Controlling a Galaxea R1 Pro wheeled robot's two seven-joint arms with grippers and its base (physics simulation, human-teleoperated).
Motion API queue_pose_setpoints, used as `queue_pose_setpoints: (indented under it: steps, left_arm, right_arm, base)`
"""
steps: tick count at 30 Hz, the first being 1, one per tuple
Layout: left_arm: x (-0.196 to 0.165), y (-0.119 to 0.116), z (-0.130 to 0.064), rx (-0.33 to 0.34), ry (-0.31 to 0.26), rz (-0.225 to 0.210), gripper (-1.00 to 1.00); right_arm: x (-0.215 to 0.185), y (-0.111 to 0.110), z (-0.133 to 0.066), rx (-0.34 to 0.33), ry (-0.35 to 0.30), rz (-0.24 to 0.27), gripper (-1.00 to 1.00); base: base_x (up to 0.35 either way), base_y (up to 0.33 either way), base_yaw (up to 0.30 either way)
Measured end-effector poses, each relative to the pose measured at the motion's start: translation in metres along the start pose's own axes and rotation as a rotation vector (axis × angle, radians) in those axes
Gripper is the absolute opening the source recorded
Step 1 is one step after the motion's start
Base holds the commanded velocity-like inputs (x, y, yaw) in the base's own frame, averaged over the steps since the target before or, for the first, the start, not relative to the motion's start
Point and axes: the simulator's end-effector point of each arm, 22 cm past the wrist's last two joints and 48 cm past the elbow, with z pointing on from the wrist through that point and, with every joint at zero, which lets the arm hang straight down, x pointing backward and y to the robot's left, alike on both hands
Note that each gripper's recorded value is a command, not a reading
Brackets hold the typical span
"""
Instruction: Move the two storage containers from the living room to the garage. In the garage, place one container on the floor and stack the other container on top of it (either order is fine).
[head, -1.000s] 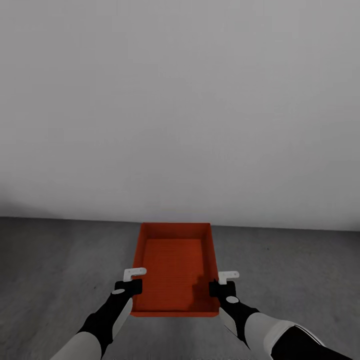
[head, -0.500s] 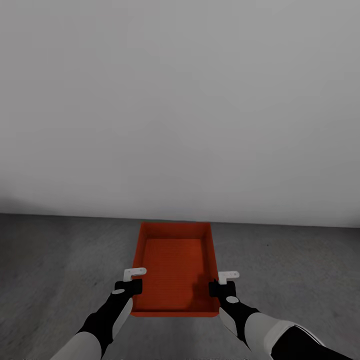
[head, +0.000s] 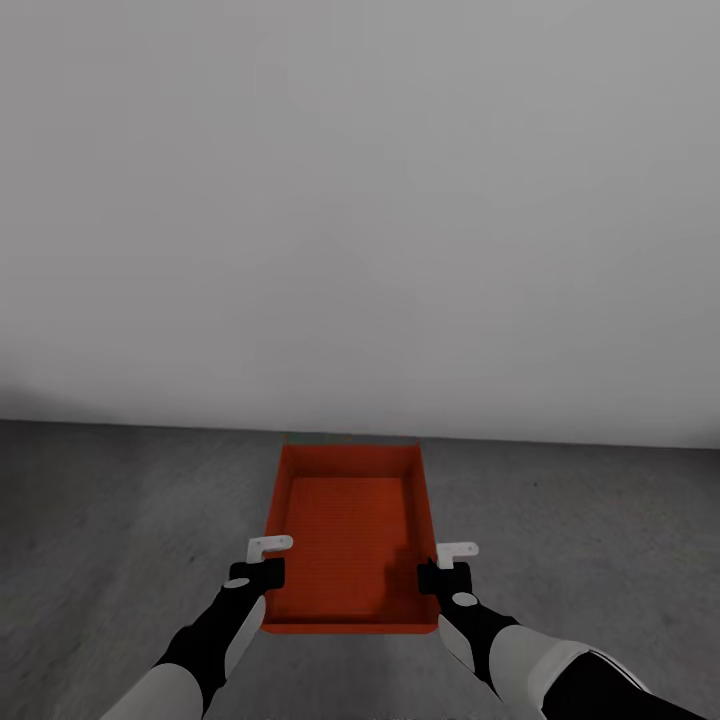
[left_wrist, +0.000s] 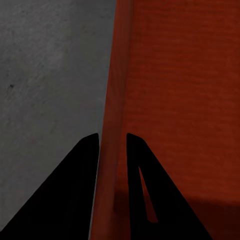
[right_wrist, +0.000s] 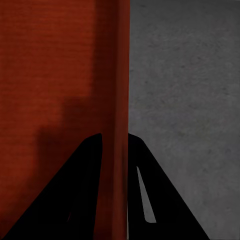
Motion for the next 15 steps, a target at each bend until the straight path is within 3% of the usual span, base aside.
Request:
queue_pose_setpoints:
  steps: [15]
  left_arm:
    - [0.013, 0.000, 0.006, -0.002, 0.024, 0.002, -1.00]
  right_arm:
    - [0.014, 0.001, 0.005, -0.001, 0.024, -0.001, -1.00]
  base:
    - [0.000, 0.000, 0.000]
